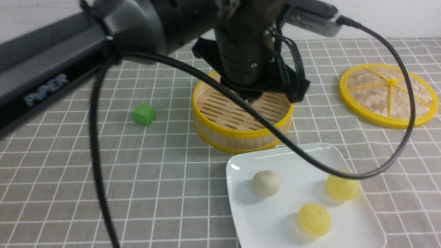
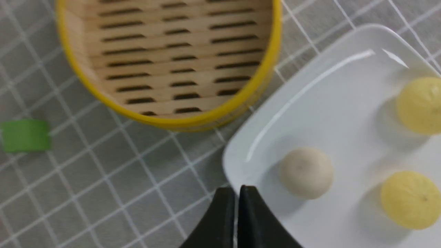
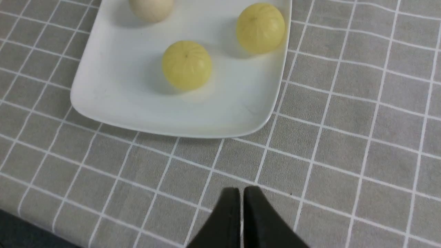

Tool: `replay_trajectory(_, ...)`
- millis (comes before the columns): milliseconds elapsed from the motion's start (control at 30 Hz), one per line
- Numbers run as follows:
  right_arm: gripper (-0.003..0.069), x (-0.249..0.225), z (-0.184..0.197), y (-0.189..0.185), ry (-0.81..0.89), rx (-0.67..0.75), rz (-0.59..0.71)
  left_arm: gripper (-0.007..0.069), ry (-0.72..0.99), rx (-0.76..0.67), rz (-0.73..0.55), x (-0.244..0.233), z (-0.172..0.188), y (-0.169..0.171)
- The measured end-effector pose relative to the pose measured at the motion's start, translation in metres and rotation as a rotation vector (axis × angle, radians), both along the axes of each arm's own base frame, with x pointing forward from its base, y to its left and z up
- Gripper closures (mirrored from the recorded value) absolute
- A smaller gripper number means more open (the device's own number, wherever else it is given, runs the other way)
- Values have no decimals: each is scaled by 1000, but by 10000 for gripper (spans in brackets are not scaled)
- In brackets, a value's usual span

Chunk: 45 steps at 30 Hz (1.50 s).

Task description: Put the steamed buns into the plate on the grey tablecloth.

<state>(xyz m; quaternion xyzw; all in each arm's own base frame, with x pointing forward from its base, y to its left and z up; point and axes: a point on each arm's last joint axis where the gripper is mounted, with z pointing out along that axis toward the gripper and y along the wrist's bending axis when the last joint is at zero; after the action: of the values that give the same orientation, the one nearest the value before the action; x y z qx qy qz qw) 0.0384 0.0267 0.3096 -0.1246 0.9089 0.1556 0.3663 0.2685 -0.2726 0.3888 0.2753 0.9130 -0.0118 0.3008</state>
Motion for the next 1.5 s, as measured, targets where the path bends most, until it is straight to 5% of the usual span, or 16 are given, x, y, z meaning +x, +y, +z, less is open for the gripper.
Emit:
replay_trajectory(200, 675, 23, -20, 6, -179, 121, -74, 618, -53, -47, 75, -14, 32, 54)
replay_trajectory(467, 673, 37, -7, 8, -428, 216, -107, 618, 43, -3, 220, -21, 9, 118)
replay_trajectory(1167, 666, 38, -11, 8, -424, 213, -110, 607, 65, -4, 229, -23, 3, 120)
replay_trajectory(1500, 659, 23, -85, -15, -503, 51, -268, 603, 64, -20, 262, -23, 4, 121)
